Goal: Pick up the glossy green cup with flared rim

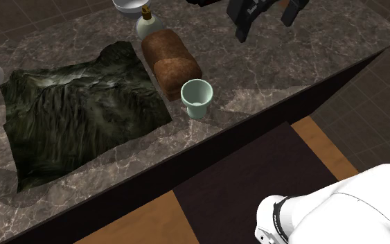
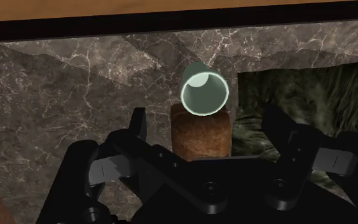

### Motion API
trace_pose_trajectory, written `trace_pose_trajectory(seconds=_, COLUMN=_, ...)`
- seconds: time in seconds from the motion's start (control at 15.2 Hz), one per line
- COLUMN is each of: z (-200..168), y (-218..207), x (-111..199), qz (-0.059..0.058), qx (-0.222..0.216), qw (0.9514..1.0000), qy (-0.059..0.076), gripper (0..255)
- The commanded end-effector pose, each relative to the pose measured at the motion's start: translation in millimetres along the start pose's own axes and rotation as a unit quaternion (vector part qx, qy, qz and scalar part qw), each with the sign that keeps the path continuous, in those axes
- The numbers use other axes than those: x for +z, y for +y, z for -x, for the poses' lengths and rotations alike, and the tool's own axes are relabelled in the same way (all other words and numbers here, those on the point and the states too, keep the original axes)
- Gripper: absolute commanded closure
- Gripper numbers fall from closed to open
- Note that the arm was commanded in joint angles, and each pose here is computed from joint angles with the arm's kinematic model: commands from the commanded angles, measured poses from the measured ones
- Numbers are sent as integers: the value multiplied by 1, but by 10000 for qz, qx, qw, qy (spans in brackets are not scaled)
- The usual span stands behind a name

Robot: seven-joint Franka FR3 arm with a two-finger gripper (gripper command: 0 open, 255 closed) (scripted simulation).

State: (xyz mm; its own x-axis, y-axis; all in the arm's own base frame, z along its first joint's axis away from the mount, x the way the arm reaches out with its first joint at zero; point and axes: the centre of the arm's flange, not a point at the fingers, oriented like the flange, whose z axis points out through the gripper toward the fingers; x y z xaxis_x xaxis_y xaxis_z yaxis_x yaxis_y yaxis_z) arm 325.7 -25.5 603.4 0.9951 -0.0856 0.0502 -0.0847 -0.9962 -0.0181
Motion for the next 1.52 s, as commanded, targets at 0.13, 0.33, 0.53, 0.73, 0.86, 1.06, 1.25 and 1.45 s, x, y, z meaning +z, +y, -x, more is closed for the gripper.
trace_pose_trajectory(seconds=0.13, z=-8, y=1, x=25, qz=-35, qx=-15, qw=10000, qy=19, gripper=0)
trace_pose_trajectory(seconds=0.33, z=-21, y=3, x=62, qz=-88, qx=-37, qw=9999, qy=46, gripper=0)
trace_pose_trajectory(seconds=0.53, z=-34, y=5, x=99, qz=-140, qx=-59, qw=9999, qy=74, gripper=0)
trace_pose_trajectory(seconds=0.73, z=-47, y=6, x=136, qz=-193, qx=-81, qw=9997, qy=102, gripper=0)
trace_pose_trajectory(seconds=0.86, z=-56, y=6, x=161, qz=-228, qx=-96, qw=9996, qy=121, gripper=0)
trace_pose_trajectory(seconds=1.06, z=-70, y=6, x=198, qz=-280, qx=-118, qw=9994, qy=149, gripper=0)
trace_pose_trajectory(seconds=1.25, z=-83, y=6, x=235, qz=-333, qx=-140, qw=9992, qy=177, gripper=0)
trace_pose_trajectory(seconds=1.45, z=-97, y=5, x=272, qz=-385, qx=-163, qw=9989, qy=204, gripper=0)
